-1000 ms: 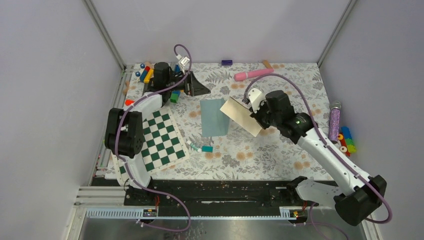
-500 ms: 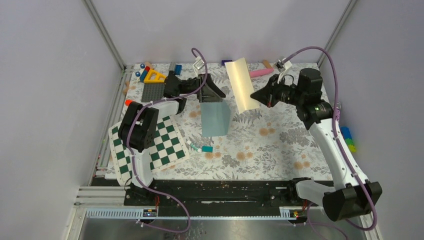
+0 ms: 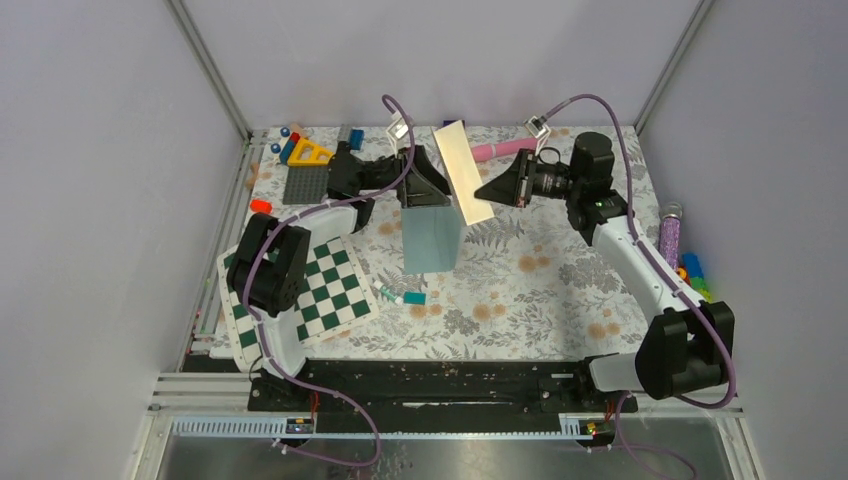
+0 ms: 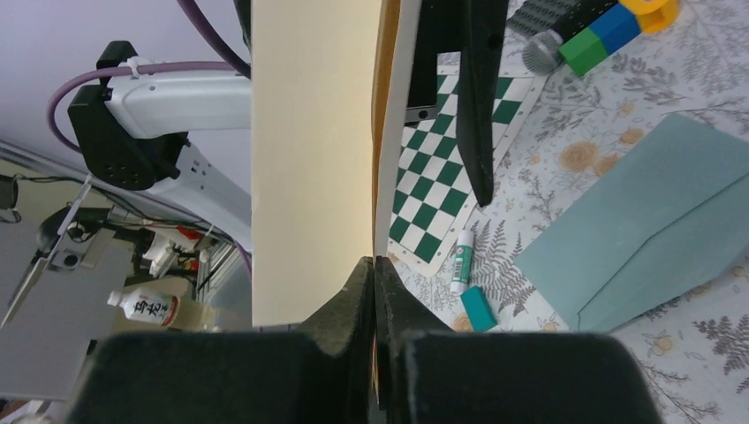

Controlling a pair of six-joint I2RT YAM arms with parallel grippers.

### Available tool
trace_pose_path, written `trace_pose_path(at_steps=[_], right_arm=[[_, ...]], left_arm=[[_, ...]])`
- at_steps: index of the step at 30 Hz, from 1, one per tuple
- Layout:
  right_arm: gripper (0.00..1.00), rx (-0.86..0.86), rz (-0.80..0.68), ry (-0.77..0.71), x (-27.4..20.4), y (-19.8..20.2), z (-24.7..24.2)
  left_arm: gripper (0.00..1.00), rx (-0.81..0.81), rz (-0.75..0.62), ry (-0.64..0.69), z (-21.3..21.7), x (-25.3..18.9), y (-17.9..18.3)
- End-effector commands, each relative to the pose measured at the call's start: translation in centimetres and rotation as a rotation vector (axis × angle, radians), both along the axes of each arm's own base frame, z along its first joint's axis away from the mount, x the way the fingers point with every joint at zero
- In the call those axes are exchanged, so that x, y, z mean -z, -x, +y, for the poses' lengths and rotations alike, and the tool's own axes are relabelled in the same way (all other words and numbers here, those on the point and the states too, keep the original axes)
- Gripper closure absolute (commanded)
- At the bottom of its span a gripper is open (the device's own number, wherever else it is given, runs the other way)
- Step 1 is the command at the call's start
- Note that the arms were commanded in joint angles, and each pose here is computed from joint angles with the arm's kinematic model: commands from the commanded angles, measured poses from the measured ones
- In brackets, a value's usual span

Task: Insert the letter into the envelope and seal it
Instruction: Fold the letter.

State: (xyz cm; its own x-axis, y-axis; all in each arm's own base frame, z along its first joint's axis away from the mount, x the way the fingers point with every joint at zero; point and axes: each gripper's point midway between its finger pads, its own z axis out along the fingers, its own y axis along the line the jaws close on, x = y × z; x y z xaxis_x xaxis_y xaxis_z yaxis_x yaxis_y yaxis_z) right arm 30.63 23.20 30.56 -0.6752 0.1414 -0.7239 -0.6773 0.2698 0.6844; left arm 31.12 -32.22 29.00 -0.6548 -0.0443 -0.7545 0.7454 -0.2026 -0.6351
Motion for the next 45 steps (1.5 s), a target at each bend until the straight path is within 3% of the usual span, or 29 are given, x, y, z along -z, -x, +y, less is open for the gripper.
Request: trace_pose_path(at_steps=[1, 4, 7, 14, 18, 19, 20, 24, 27, 35, 39, 45], right_arm=[[1.00, -0.094, -0.032, -0.005, -0.1, 1.4, 1.6], [1.00, -0.117, -0.009, 0.013, 0.9, 1.5, 2.3], [1.00, -0.126, -0.005, 0.032, 1.5, 1.5, 2.6], [1.00, -0.114, -0.018, 0.061, 2.1, 1.5, 2.4], [1.00, -0.115, -0.020, 0.070, 2.2, 1.5, 2.3], [0.95, -0.119, -0.021, 0.071, 2.2, 1.5, 2.4], [0.83, -0.120, -0.026, 0.075, 2.2, 1.6, 2.3], [0.45, -0.113, -0.047, 0.103, 1.9, 1.5, 1.6], [0.29, -0.088, -0.056, 0.088, 0.5, 0.8, 0.1], [0.20, -0.110, -0.110, -0.005, -2.5, 0.5, -1.1], [0.21, -0.164, -0.085, -0.035, -2.6, 0.4, 0.1], [0.27, -0.197, -0.105, 0.035, -1.2, 0.4, 2.5]], left_arm=[[0.10, -0.006, -0.081, 0.046, -0.5, -2.3, 1.0], [0.13, -0.004, -0.083, 0.046, -0.5, -2.4, 1.2], [0.26, 0.000, -0.083, 0.044, -0.4, -2.4, 1.2], [0.71, 0.008, -0.074, 0.040, -0.4, -2.2, 1.3], [0.92, 0.016, -0.070, 0.040, -0.4, -2.2, 1.4], [0.98, 0.017, -0.071, 0.040, -0.4, -2.2, 1.4], [1.00, 0.017, -0.072, 0.041, -0.3, -2.2, 1.4], [1.00, 0.021, -0.074, 0.044, -0.2, -2.3, 1.6], [1.00, 0.022, -0.072, 0.043, 0.0, -2.3, 1.6], [1.00, 0.025, -0.060, 0.044, -0.1, -2.2, 1.6], [1.00, 0.034, -0.054, 0.041, -0.3, -2.1, 1.8], [1.00, 0.059, -0.041, 0.036, -0.9, -1.8, 2.4]])
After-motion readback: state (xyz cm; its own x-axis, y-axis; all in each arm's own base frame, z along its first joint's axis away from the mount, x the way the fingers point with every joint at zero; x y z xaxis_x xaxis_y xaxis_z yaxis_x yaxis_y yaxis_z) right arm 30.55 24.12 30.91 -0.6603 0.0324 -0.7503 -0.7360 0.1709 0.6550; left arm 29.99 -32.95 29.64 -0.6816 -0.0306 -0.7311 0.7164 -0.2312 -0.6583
